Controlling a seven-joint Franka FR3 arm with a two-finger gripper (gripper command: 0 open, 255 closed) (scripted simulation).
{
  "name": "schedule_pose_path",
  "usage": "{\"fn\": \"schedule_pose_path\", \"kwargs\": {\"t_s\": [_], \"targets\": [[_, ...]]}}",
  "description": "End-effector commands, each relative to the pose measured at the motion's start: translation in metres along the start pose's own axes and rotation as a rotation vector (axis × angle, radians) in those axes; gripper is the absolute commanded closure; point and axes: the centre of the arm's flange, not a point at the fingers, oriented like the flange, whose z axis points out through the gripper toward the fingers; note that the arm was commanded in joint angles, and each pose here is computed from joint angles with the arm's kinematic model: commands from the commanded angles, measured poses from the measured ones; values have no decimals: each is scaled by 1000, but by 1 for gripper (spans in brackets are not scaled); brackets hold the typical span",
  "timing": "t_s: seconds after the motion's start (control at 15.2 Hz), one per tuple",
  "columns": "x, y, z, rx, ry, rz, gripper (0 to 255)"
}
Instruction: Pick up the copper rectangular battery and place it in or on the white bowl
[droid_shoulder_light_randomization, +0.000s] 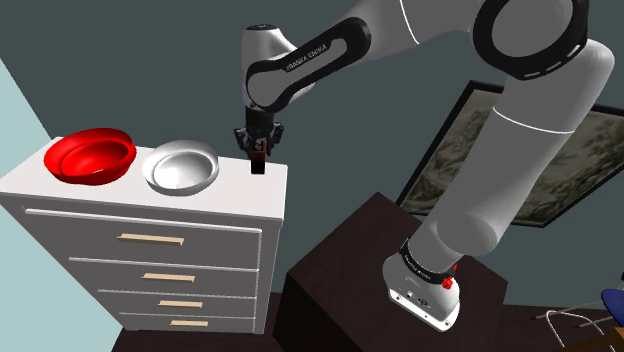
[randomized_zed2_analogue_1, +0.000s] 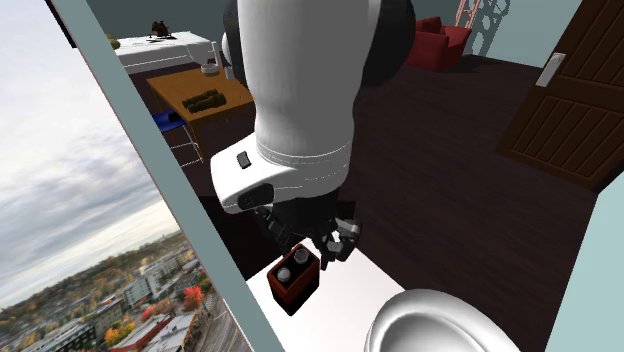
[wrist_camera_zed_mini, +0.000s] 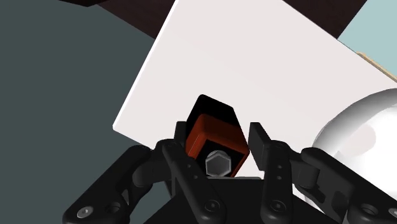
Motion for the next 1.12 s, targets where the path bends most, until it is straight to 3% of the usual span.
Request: {"fn": "schedule_pose_path", "kwargs": {"t_s": [0.0, 1.06], "targets": [[0, 1, -11, 0, 0, 0, 255], [-2, 2, -95, 0, 0, 0, 255]]}}
